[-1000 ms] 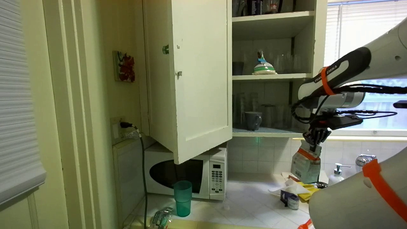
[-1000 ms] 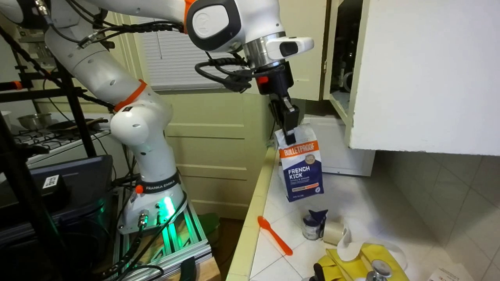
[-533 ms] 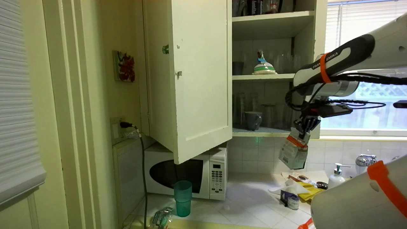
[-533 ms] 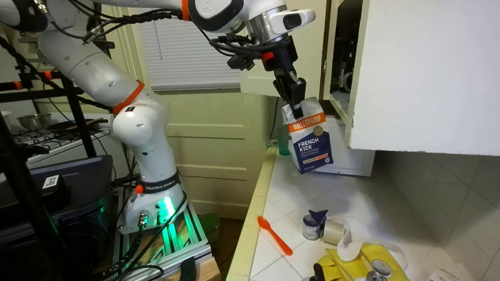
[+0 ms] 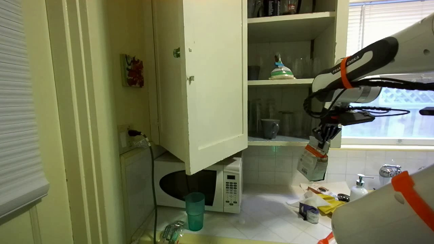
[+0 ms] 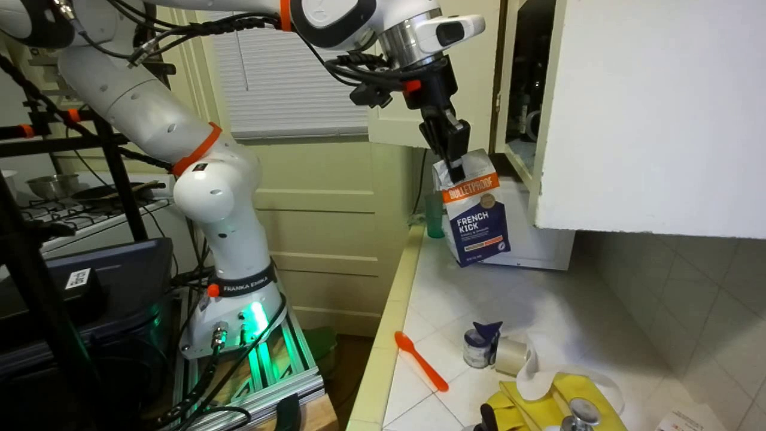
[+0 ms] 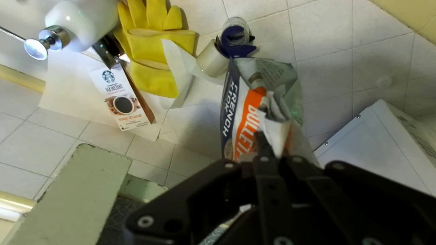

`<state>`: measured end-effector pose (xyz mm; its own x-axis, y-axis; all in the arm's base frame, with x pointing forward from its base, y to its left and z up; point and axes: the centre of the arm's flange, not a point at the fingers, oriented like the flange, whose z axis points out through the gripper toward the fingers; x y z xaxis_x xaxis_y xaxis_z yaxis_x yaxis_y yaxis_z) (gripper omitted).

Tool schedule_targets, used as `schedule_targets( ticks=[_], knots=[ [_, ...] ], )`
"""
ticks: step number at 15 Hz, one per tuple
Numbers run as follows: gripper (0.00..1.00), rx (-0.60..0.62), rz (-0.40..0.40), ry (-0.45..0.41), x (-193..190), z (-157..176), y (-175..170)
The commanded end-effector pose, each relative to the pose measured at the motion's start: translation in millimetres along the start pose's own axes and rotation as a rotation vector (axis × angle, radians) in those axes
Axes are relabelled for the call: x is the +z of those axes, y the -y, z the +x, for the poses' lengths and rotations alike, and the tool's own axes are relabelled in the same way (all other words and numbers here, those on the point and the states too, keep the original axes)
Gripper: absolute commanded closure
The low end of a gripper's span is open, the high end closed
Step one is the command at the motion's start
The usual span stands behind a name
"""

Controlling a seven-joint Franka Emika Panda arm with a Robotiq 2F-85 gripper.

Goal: Put the white packet in the bottom compartment of the top cabinet

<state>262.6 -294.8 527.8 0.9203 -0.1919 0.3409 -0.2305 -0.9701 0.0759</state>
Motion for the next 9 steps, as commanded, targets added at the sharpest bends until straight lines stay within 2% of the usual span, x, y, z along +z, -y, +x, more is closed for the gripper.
schedule_targets(
  ticks=[1,6,9],
  knots=[
    [0.99,0.018,0.016,-0.02,-13,3,-6],
    [0.99,0.013,0.018,-0.049,-35,4,-11],
    [0.99,-0.014,0.045,-0.007,-44,6,-7]
  ],
)
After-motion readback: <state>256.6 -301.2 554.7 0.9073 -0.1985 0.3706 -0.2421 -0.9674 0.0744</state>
